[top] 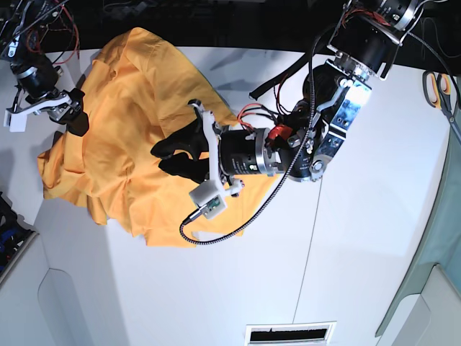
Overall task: Layout the t-shirt on the table in an organized manner, then fold the t-shirt properly
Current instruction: 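Lower the shirt with the left gripper and release it flat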
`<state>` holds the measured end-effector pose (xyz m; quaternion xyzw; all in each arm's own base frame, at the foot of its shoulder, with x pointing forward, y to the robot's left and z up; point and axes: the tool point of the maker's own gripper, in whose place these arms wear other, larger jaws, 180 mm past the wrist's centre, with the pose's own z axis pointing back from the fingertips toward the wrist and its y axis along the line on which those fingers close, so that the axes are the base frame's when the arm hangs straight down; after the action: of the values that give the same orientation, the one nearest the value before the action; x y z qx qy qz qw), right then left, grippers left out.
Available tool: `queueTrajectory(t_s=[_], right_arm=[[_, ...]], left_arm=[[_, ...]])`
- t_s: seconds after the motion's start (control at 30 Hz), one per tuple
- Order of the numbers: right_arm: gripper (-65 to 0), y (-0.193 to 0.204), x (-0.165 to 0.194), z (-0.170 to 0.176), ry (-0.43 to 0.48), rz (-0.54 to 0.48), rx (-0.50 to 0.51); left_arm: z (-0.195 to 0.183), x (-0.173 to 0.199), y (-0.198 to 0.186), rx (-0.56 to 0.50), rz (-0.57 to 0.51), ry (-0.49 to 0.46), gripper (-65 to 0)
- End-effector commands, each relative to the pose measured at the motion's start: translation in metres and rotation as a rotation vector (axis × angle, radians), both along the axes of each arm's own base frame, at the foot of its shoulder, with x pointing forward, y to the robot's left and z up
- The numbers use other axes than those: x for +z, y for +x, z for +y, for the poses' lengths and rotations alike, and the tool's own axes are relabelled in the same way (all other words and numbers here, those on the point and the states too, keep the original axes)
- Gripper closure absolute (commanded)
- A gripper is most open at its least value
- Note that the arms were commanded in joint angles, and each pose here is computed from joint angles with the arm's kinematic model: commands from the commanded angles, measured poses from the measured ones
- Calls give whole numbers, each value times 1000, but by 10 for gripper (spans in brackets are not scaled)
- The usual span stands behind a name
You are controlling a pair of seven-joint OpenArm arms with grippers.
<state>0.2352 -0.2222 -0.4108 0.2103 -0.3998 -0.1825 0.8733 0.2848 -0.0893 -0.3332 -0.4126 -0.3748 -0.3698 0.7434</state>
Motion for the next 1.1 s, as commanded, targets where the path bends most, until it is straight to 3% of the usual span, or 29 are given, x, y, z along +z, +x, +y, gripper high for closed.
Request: queueTrajectory(t_s=[0.0,0.37,0.43,0.53,0.57,0.67,0.83,1.07], right_arm=[[-382,3,7,-1,-24,-39,-8],[-376,13,-22,16,-226,77,-23],[-301,14,-25,17,-258,89,-20],[-131,13,-29,15,-293,117,-28],[-107,13,-29,12,-298,118,-37],[-112,13,-26,3,-320,118,-41],[-211,9,-25,-25,-406,152,-69],[-217,-9,-18,-83,-514,217,-165]], left_arm=[[-2,12,13,12,-28,-31,-232],[24,-59,36,131,114,45,-233],[31,-76,34,144,141,77,-232],[39,-96,30,168,188,100,-232],[41,-101,28,175,200,104,-232],[46,-115,24,182,216,136,-232],[62,-143,16,187,234,246,-232],[79,-164,15,243,261,333,-232]])
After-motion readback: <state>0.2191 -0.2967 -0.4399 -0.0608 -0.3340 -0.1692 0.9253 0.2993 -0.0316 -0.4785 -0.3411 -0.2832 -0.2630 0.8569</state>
